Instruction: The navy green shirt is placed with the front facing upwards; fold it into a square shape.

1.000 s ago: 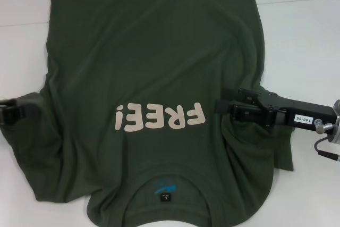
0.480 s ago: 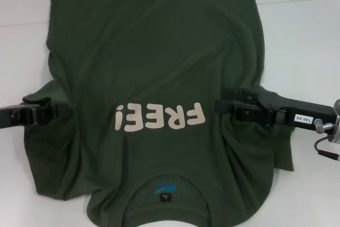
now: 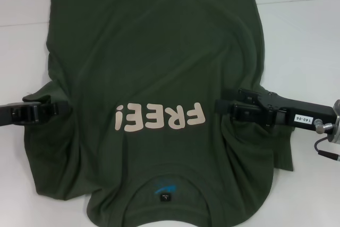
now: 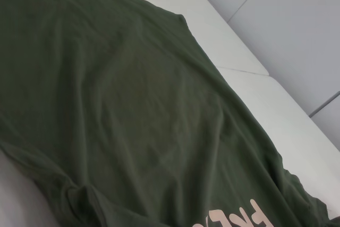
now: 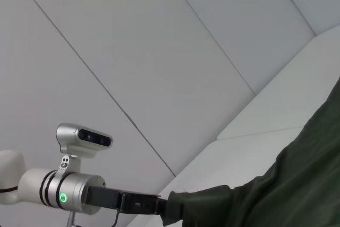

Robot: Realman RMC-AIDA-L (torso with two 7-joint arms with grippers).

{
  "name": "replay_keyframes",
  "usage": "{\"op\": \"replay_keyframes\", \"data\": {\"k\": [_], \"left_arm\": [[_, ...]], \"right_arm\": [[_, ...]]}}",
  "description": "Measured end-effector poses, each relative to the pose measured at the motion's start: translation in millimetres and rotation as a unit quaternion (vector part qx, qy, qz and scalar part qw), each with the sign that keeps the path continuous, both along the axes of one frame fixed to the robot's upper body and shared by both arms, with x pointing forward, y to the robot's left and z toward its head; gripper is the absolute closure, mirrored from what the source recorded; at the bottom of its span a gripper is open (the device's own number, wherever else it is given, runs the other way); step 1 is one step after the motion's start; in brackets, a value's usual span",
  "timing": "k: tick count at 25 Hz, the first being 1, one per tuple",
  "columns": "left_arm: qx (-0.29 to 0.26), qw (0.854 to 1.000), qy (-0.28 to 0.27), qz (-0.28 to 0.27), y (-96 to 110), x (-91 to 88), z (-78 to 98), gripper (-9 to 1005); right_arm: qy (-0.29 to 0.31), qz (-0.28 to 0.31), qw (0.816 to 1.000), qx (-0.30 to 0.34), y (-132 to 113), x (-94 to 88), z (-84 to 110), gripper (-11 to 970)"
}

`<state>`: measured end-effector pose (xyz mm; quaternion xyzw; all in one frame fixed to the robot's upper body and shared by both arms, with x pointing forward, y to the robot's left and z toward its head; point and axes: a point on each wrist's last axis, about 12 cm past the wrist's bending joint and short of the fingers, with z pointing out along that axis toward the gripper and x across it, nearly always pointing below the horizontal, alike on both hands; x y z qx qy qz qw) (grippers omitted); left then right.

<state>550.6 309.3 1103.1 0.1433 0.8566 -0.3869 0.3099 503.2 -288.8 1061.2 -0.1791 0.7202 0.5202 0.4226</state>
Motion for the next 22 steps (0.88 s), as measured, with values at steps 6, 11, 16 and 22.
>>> {"op": "replay_keyframes", "data": {"k": [6, 11, 16, 22], "left_arm": [[-0.002, 1.000, -0.002, 0.000, -0.6, 0.4, 0.3, 905], [-0.004, 1.000, 0.001, -0.007, -3.6, -0.6, -0.7, 900], [0.009, 0.999, 0.013, -0.046, -19.3, -1.5, -4.4, 895], [0.014, 0.998, 0.012, -0.062, -30.8, -0.7, -6.5, 871]], "right_arm": [[0.000, -0.001, 1.000, 0.000, -0.1, 0.2, 0.1, 48], [0.000, -0.002, 1.000, -0.001, 0.2, 1.3, 0.1, 48], [-0.001, -0.002, 1.000, -0.002, 0.8, 2.7, 0.7, 47], [-0.002, -0.001, 1.000, -0.002, 1.6, 4.1, 1.4, 48]]}}
